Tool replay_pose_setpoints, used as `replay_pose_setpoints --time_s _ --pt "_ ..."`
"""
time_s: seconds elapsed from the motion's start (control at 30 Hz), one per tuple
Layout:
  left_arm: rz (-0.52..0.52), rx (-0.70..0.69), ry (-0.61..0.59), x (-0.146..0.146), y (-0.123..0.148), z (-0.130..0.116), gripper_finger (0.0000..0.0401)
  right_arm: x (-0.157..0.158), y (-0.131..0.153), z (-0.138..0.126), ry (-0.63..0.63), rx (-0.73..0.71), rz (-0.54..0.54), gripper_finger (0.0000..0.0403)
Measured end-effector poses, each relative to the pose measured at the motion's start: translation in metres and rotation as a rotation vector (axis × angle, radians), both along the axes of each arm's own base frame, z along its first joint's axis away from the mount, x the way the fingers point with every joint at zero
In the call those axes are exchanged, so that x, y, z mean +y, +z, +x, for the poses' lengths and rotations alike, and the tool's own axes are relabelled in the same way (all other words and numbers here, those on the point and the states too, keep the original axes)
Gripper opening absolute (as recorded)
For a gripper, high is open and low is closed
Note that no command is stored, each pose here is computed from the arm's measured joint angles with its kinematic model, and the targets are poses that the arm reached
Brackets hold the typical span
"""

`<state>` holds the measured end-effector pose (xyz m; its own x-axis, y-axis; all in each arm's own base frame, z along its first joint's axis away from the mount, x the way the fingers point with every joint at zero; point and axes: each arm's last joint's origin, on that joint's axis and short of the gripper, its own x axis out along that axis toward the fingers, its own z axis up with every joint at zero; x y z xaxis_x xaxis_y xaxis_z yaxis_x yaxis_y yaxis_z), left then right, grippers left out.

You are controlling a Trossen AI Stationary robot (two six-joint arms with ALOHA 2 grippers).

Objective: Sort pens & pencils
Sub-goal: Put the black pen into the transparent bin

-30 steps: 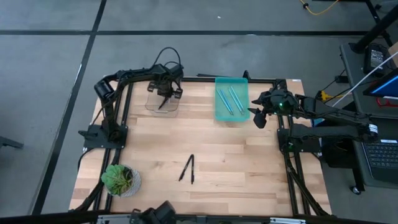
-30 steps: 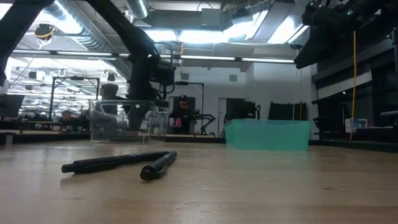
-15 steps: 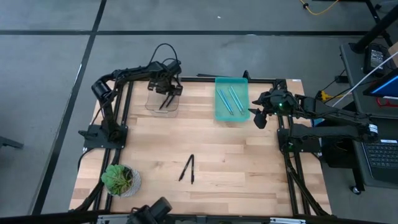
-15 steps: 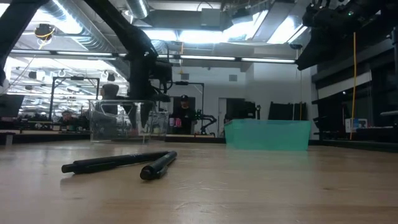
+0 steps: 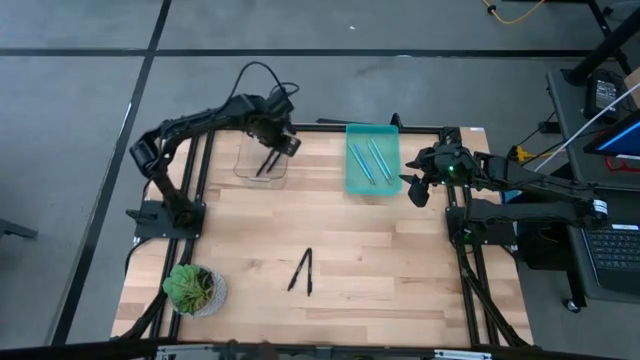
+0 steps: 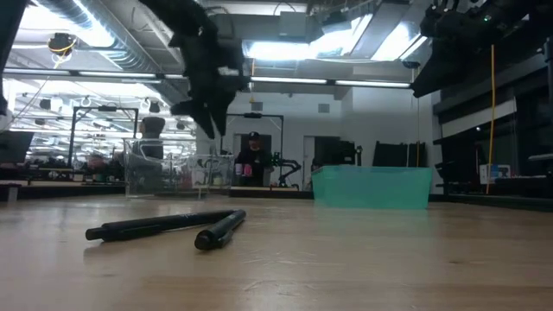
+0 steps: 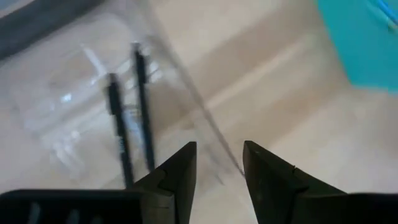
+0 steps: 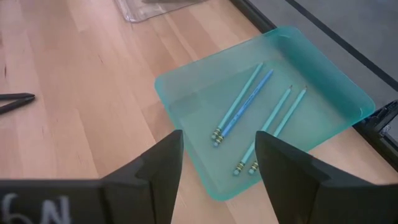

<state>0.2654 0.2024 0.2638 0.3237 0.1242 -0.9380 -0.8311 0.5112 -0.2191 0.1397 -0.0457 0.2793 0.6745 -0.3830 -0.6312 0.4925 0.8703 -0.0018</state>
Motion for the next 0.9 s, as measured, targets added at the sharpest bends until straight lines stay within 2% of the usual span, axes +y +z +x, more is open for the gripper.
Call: replay_pose_setpoints --time_s 0.37,0.6,0.9 --pt "0.086 0.010 -0.396 -0.067 0.006 0.037 0.0125 0.000 0.000 0.000 0.000 0.000 0.000 0.0202" --pt "0.202 -0.007 -0.784 -0.112 0.007 0.056 0.0119 0.001 0.000 0.000 0.043 0.000 0.009 0.0202" --pt "0.253 -0.042 -1.037 -0.162 0.008 0.069 0.0090 0.003 0.000 0.001 0.103 -0.014 0.055 0.0202"
